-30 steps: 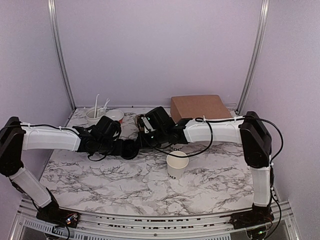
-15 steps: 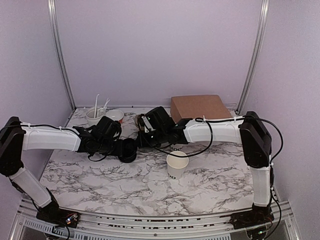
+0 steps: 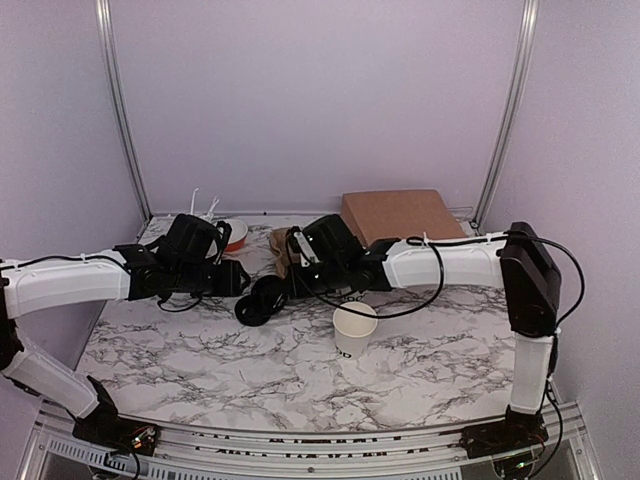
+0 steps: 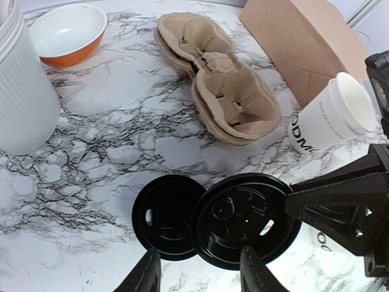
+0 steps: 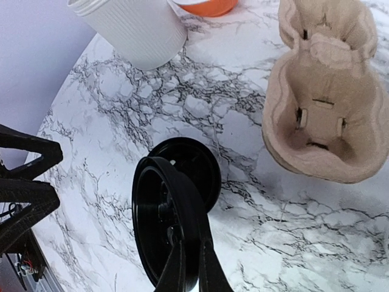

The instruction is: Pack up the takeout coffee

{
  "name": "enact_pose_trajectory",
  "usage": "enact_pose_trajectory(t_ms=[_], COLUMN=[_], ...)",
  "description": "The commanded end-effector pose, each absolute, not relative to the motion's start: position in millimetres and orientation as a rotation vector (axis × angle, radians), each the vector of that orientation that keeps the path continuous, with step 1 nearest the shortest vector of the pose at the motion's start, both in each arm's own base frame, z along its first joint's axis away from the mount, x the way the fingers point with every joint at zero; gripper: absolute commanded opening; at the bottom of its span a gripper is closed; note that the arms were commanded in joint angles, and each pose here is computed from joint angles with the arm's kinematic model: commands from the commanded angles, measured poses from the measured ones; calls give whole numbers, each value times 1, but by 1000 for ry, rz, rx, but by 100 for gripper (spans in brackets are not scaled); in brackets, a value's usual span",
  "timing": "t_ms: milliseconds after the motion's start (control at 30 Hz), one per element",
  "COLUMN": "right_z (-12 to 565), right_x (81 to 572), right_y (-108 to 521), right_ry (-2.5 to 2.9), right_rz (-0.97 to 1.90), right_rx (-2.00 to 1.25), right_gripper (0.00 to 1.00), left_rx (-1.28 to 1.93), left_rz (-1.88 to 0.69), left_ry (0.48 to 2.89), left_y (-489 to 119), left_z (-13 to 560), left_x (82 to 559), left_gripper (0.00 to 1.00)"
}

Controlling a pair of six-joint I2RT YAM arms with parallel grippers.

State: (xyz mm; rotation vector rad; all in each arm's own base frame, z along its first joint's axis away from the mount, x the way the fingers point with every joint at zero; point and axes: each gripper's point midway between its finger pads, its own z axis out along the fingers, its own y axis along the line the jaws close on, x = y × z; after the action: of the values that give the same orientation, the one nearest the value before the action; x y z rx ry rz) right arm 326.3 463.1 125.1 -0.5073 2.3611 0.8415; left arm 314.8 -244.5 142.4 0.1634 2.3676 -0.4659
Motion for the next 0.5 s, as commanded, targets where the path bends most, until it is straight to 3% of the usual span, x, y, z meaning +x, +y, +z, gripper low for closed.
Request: enact_pose_trajectory(t_ms=[0,467], right_z=[194,274], right_x=[337,317], right_y=[449,366], right_ry=[2143,1764], right_rz=[814,356], right_rx=[-515,-487], right_gripper=[0,0], left_rx=[153,-183], left_rz=[-694,-1582], left_ry=[2368,2032], left_y=[-261,-311], left_z=[172,290], left_x=[297,267], left_gripper=[46,46])
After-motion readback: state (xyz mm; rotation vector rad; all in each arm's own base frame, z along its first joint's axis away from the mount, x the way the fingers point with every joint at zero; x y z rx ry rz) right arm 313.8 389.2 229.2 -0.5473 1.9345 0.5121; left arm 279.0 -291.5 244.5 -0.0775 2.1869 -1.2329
